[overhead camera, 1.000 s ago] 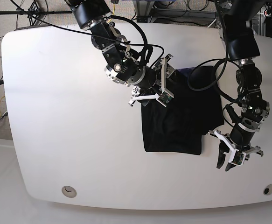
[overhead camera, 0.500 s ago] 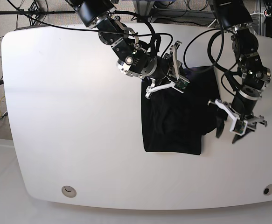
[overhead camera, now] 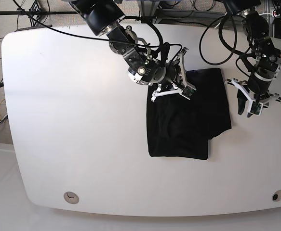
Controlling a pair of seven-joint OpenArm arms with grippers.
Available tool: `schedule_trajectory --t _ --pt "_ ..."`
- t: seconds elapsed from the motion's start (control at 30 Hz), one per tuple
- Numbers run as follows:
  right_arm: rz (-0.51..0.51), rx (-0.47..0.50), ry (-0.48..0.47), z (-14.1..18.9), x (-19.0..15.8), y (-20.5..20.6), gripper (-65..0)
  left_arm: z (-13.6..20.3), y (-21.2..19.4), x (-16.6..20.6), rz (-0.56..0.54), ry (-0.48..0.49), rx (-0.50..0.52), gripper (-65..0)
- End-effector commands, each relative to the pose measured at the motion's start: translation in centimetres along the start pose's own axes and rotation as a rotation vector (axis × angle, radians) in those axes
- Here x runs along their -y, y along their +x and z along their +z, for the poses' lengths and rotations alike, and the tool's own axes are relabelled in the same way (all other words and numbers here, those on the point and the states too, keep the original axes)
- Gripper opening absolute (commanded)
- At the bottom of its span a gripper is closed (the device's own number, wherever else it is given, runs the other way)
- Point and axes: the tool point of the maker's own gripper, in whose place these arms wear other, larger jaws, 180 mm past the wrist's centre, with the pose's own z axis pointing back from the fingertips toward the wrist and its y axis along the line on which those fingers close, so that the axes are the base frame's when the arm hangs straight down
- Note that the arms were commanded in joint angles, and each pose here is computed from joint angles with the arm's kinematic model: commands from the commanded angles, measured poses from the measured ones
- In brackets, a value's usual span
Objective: Fold the T-shirt properly
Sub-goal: 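Drag the bundle with the right gripper to straighten it, left gripper withdrawn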
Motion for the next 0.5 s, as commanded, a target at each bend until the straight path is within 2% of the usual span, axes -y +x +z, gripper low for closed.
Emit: schedule_trajectory --t 0.0,0.13,0.47 --pt "-0.002 0.050 0.001 -0.5 0.4 1.4 -65.0 0.4 0.7 -1.3 -0.002 0.030 0.017 -50.2" --pt "-0.024 0.054 0.015 -1.6 0.3 0.6 -65.0 0.8 0.0 -2.3 0.009 0.060 -0.003 -50.2" --pt "-0.059 0.039 0.005 -3.6 2.5 -0.6 -65.0 1.4 -0.7 -3.4 0.019 0.091 -0.021 -50.2"
